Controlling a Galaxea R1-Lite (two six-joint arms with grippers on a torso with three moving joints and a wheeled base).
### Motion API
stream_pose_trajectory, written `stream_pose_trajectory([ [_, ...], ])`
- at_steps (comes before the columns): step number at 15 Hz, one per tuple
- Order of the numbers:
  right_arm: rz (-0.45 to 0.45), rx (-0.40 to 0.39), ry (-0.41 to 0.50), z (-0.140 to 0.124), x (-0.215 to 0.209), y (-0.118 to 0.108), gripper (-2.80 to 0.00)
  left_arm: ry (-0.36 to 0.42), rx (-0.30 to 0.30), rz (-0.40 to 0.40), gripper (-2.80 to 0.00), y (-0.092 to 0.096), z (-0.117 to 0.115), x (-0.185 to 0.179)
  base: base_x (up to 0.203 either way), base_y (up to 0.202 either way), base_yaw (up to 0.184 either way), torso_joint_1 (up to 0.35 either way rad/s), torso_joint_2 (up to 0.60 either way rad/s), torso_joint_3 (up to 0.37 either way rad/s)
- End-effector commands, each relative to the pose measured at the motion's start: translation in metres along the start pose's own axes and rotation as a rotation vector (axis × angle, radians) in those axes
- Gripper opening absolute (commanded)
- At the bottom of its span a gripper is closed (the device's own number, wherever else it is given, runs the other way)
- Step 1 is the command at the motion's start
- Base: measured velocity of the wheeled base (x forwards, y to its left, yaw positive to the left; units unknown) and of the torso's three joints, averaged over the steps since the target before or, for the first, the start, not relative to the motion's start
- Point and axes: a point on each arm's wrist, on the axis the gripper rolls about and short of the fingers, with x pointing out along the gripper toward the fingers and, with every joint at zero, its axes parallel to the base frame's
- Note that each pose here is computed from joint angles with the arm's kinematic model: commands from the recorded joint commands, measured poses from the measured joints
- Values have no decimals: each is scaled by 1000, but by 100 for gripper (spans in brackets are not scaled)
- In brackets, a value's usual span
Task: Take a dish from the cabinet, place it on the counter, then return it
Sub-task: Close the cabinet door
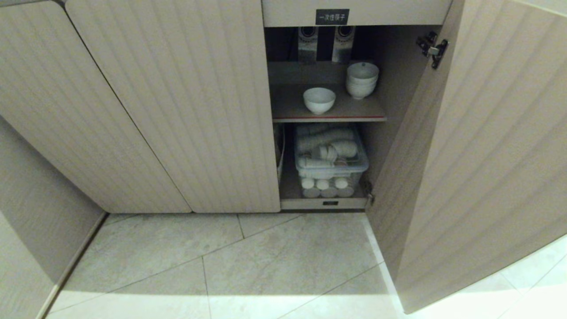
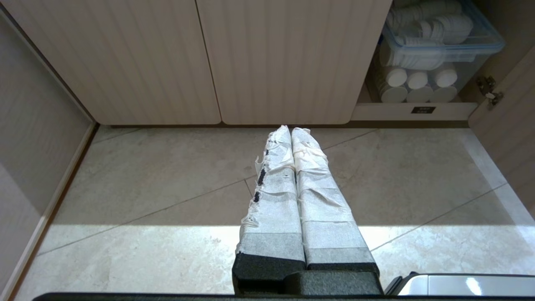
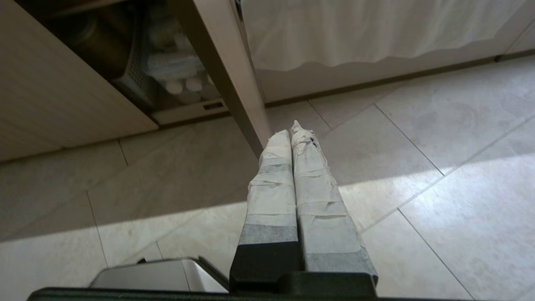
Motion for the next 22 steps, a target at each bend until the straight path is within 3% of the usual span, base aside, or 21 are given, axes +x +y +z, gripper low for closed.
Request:
stream_pose_trajectory([
  [1,-36,-4,0,1,15,17,-280,0,-1,0,-280,0,0,0,0,0,0,0,0,0],
  [3,-127,12,-21,6,31,35,-280,0,-1,1,-280,0,0,0,0,0,0,0,0,0],
  [5,-226,19,-28,-5,42,39,-280,0,-1,0,-280,0,0,0,0,0,0,0,0,0],
  [8,-259,48,-66,-16,50,40,-280,0,-1,1,-280,0,0,0,0,0,0,0,0,0],
  [12,-247,28,-109,-22,61,44,-280,0,-1,-1,-280,0,0,0,0,0,0,0,0,0],
  [17,-394,-23,-129,-13,49,41,-280,0,-1,0,-280,0,0,0,0,0,0,0,0,0],
  [20,-499,-15,-144,-11,47,40,-280,0,-1,1,-280,0,0,0,0,0,0,0,0,0],
  [22,-512,-18,-137,-12,57,42,-280,0,-1,-1,-280,0,0,0,0,0,0,0,0,0],
])
